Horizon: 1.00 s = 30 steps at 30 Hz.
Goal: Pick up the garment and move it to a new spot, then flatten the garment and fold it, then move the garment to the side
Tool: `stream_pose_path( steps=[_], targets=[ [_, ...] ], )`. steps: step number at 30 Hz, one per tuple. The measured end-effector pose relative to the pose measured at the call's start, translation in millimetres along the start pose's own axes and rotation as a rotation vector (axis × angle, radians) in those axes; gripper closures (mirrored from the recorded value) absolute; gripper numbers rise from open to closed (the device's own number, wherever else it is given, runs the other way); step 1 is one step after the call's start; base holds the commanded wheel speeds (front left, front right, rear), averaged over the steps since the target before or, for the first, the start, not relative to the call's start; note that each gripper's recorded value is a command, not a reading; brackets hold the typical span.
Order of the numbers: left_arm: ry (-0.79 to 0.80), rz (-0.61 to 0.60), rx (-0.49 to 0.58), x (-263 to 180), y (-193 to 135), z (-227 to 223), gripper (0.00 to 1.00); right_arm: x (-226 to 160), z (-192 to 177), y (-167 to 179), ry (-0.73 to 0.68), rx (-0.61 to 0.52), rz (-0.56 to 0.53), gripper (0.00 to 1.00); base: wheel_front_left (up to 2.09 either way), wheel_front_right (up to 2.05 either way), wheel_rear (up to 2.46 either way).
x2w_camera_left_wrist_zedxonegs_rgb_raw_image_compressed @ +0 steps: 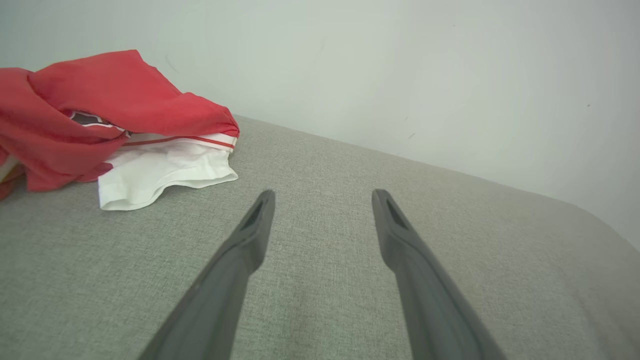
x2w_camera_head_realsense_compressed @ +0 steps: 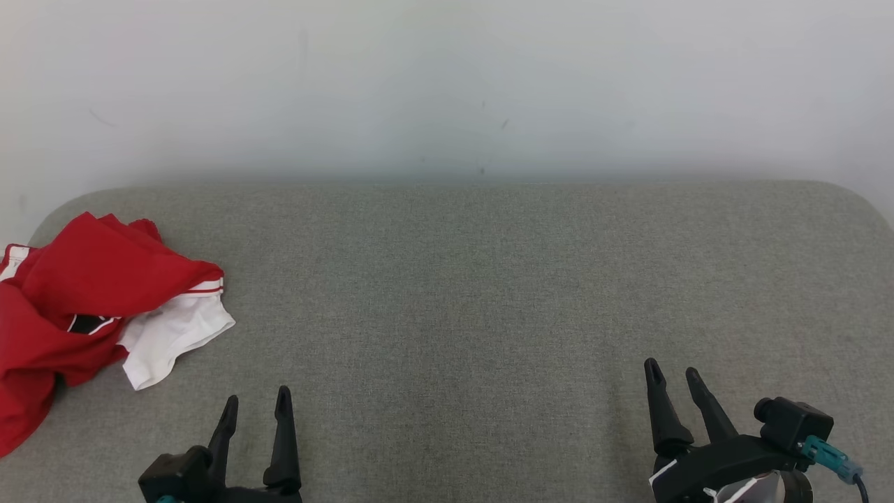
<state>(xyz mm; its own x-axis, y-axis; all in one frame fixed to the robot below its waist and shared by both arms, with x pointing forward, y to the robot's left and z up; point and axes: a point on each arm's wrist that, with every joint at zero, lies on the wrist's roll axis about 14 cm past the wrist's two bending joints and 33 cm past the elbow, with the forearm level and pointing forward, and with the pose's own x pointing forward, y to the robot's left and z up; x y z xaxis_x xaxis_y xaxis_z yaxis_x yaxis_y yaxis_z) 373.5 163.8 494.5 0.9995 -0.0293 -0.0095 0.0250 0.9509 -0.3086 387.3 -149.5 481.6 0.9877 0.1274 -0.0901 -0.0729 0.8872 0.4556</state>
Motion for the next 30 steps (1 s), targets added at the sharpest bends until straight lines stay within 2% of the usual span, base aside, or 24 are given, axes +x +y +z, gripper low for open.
stream_pose_path(
  steps=[13,30],
  targets=[
    [-0.019,-0.006,0.113,0,0,2,0.0,0,-2,4,-0.001,-0.109,0.018,0.0,0.0,0.0,0.0],
    [-0.032,-0.004,0.204,-3,3,1,0.0,1,-7,19,0.006,-0.25,0.074,0.0,0.0,0.0,0.0]
  ],
)
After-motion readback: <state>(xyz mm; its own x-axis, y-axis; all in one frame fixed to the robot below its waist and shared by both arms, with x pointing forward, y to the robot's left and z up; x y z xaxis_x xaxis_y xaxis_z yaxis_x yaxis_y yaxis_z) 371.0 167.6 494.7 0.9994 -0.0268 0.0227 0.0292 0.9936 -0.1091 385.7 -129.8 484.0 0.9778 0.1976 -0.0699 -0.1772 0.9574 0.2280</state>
